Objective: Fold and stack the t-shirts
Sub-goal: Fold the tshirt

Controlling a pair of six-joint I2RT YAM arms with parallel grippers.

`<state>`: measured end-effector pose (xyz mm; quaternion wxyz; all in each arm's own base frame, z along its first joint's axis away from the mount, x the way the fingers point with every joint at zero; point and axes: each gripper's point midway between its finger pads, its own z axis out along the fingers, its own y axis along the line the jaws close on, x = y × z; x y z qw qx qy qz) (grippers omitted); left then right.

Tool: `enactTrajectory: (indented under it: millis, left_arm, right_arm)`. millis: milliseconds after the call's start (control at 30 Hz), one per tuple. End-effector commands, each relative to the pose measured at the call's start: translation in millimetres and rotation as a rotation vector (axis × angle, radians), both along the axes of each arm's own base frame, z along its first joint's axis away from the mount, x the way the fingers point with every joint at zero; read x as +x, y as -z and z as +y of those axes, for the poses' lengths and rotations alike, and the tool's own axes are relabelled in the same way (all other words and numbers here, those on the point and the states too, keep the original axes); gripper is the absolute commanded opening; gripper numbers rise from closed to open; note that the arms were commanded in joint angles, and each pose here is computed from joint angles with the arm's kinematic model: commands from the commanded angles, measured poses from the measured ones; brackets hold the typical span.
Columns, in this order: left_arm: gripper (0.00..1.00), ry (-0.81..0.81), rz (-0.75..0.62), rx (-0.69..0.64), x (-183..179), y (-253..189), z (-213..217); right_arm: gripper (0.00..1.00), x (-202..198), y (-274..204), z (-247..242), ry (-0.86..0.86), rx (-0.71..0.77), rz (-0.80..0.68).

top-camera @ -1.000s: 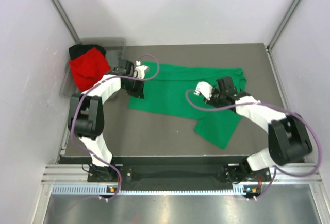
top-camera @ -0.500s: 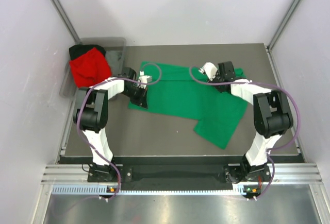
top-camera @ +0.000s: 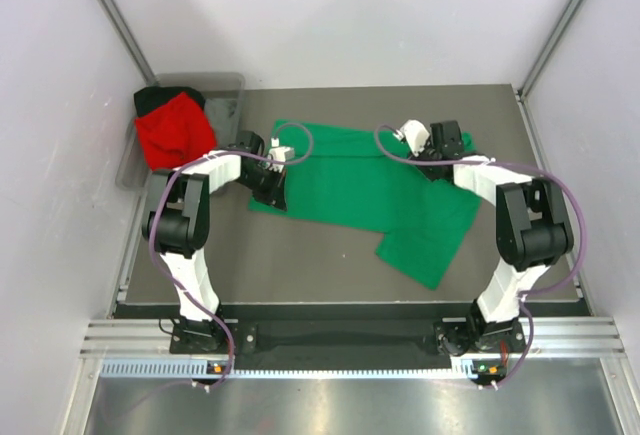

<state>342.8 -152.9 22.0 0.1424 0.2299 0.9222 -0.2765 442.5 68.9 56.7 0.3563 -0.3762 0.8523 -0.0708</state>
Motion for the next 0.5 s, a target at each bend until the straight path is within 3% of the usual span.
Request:
enactTrajectory:
  millis: [0,467]
  left_arm:
    - [0.00,0.008,-0.014,0.037,3.2,19.1,4.8]
    - [0.00,0.005,-0.012,0.056,1.7,22.9,8.2]
  right_arm:
    - [0.31,7.2,-36.2,8.2,-0.007,0.064,-0.104]
    - [0.31,16.9,0.5,10.6,0.002,0.046,0.013]
